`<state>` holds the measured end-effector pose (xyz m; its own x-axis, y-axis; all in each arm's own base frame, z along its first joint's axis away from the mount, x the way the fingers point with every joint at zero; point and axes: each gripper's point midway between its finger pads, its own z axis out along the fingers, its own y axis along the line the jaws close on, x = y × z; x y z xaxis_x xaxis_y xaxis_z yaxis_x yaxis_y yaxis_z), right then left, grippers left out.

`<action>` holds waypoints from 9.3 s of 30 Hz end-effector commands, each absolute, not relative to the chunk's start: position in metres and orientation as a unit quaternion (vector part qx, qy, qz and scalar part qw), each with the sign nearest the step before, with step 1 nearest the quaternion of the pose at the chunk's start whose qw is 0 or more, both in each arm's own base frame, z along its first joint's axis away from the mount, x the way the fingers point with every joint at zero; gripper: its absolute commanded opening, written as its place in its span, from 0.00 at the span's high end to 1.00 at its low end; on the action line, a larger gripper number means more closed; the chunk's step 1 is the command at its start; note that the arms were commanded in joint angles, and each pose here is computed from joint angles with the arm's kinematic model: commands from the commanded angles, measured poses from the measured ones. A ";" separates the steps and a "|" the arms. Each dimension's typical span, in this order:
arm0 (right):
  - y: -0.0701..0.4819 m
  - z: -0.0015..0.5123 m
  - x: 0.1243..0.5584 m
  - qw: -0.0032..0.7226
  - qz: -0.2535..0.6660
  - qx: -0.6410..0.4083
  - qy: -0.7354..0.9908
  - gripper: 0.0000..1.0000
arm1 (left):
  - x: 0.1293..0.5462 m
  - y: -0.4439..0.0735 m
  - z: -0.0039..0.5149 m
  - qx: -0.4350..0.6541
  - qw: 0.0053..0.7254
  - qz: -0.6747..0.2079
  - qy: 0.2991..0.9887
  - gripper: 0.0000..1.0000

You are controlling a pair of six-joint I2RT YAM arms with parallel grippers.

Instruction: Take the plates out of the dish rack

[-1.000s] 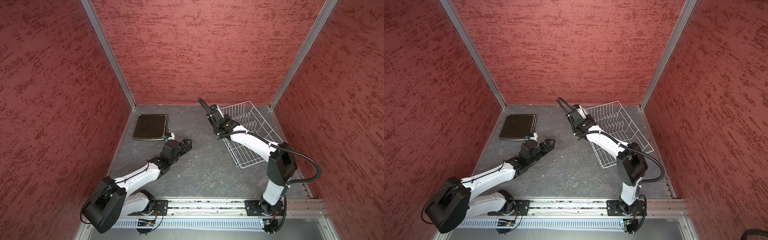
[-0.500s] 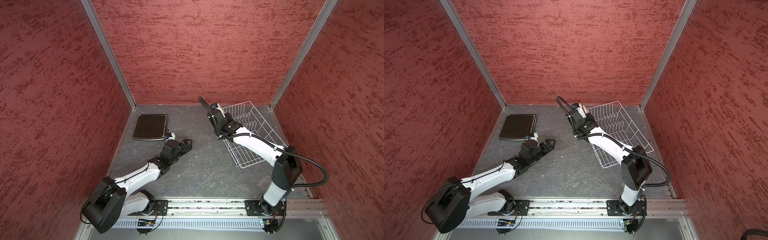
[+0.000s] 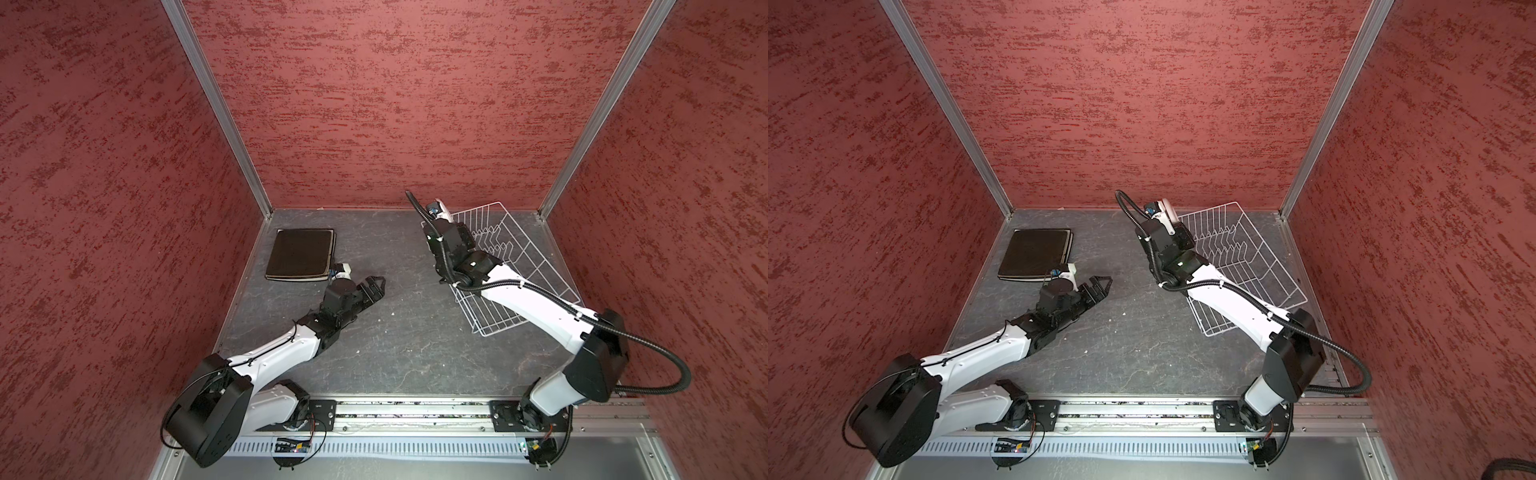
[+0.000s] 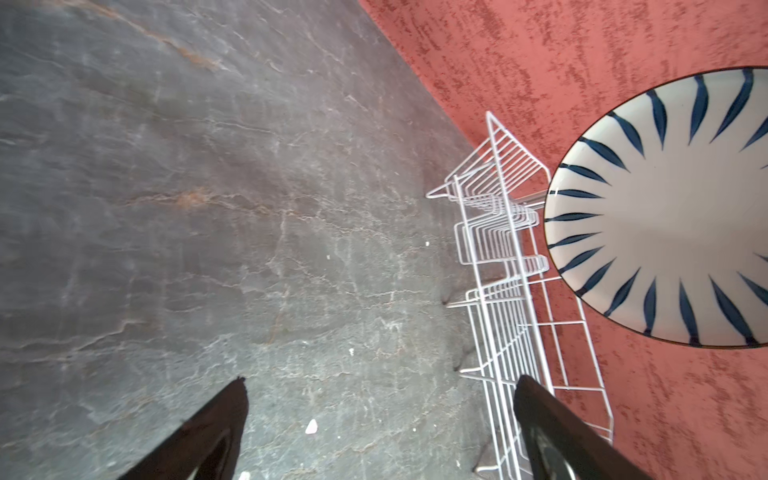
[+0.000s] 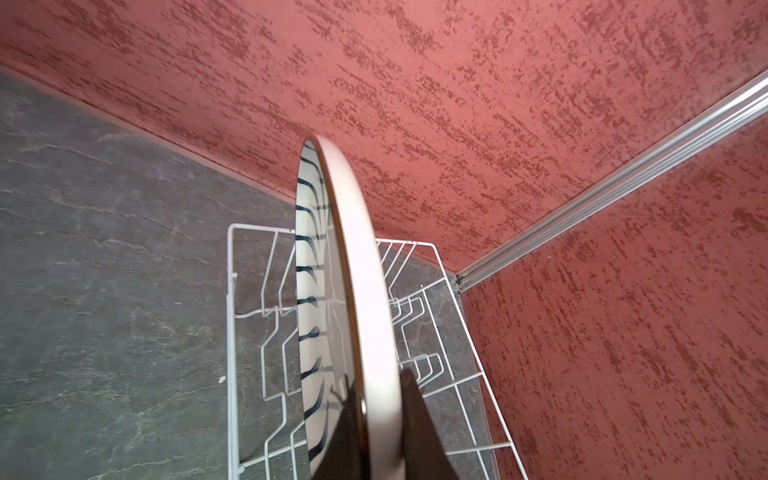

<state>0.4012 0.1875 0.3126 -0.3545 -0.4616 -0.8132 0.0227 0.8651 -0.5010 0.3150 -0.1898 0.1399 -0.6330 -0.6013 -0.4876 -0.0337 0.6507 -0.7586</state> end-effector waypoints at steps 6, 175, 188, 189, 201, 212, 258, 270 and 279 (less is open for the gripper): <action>0.196 0.392 0.373 0.660 -0.021 -0.065 0.749 1.00 | 0.321 -0.208 0.188 -0.141 0.412 -0.455 0.777 0.00; 0.131 0.272 0.344 0.482 0.366 0.035 0.795 0.01 | 0.458 -0.168 0.113 -0.391 0.391 -0.496 0.670 1.00; 0.129 0.270 0.338 0.481 0.366 0.035 0.796 0.01 | 0.460 -0.169 0.100 -0.406 0.367 -0.487 0.681 0.98; 0.129 0.269 0.338 0.480 0.366 0.036 0.796 0.01 | 0.461 -0.169 0.100 -0.407 0.365 -0.487 0.681 0.96; 0.128 0.258 0.335 0.472 0.364 0.042 0.802 0.01 | 0.459 -0.166 0.091 -0.418 0.353 -0.485 0.682 0.93; 0.128 0.260 0.334 0.473 0.365 0.042 0.801 0.01 | 0.459 -0.164 0.089 -0.421 0.348 -0.484 0.683 0.85; 0.119 0.266 0.319 0.482 0.352 0.051 0.801 0.01 | 0.419 -0.139 0.072 -0.487 0.307 -0.404 0.711 0.01; 0.111 0.258 0.318 0.483 0.328 0.062 0.809 0.01 | 0.377 -0.140 0.073 -0.460 0.310 -0.368 0.746 0.01; 0.079 0.245 0.324 0.509 0.243 0.104 0.819 0.01 | 0.352 -0.134 0.113 -0.363 0.356 -0.339 0.792 0.00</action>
<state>0.3213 0.1002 0.2497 -0.5112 0.4224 -0.7485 -0.1542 0.8117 0.5634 0.3580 -0.1401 0.1103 -0.4294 -0.8807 -0.2002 -0.3660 0.3723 -0.8529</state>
